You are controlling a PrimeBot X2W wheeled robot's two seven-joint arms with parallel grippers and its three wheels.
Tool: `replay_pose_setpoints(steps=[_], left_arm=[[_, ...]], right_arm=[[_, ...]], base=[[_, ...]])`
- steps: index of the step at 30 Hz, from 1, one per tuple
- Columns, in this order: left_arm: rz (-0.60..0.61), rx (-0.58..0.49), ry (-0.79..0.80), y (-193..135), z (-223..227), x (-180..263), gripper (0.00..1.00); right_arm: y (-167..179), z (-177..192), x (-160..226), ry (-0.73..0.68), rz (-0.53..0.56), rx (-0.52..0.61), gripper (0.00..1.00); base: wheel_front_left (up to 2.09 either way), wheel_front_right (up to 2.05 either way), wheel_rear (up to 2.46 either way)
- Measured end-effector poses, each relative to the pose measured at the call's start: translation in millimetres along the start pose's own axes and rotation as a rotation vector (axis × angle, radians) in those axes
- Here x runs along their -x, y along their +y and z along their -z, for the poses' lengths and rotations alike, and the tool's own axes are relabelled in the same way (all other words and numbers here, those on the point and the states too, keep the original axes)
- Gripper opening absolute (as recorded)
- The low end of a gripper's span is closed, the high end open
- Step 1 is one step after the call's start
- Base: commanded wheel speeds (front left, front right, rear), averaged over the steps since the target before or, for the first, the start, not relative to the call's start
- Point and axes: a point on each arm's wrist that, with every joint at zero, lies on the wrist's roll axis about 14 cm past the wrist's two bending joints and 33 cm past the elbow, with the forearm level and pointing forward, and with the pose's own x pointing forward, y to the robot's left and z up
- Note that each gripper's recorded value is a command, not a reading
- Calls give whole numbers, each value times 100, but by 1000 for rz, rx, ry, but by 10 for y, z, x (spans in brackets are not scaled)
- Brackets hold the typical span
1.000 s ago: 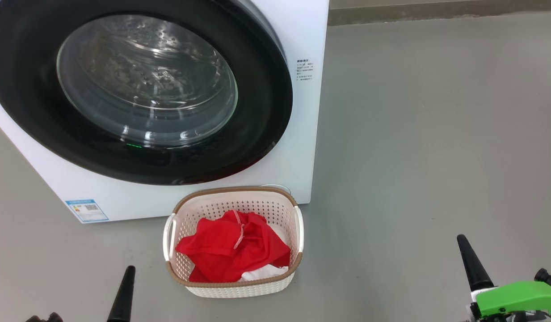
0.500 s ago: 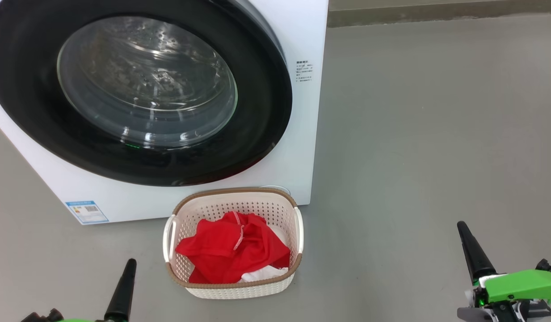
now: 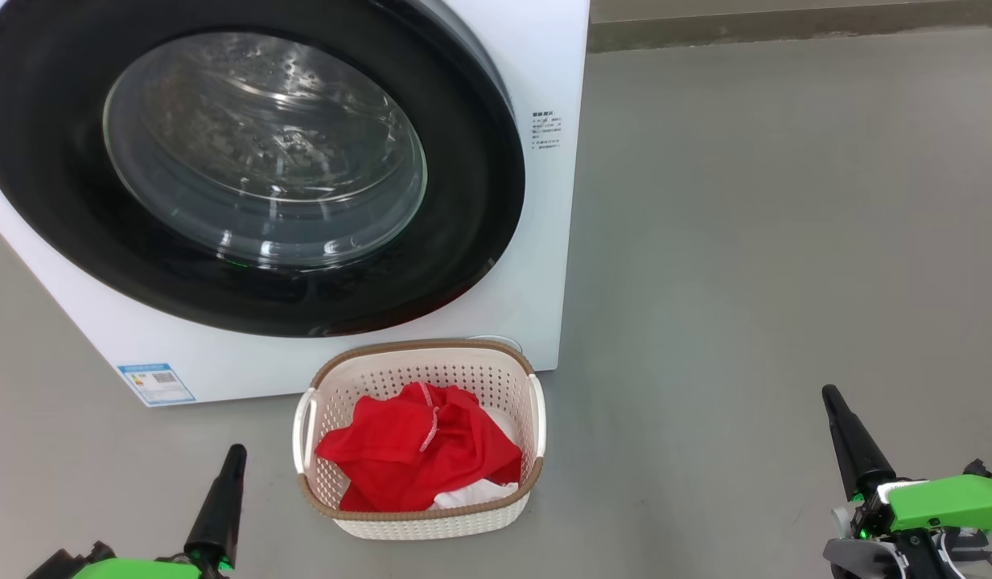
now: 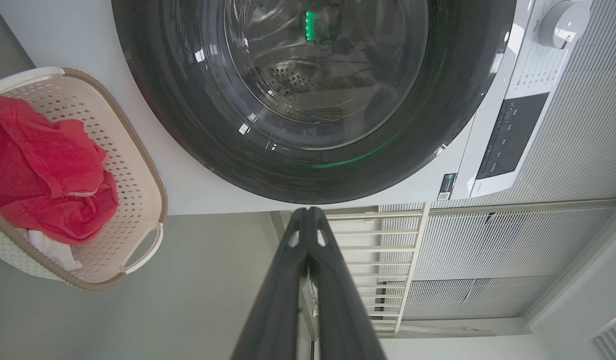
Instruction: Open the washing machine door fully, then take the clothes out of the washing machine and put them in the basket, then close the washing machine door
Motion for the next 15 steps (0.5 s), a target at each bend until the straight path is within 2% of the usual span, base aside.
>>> replay_pose_setpoints(steps=[4,15], left_arm=[[13,40,7,-36,11,-16,0],[12,40,7,-36,10,-16,0]], right_arm=[[39,-3,-17,2,-13,-32,0],[77,-5,-36,1,-24,-37,0]], base=[[0,0,0],[0,0,0]])
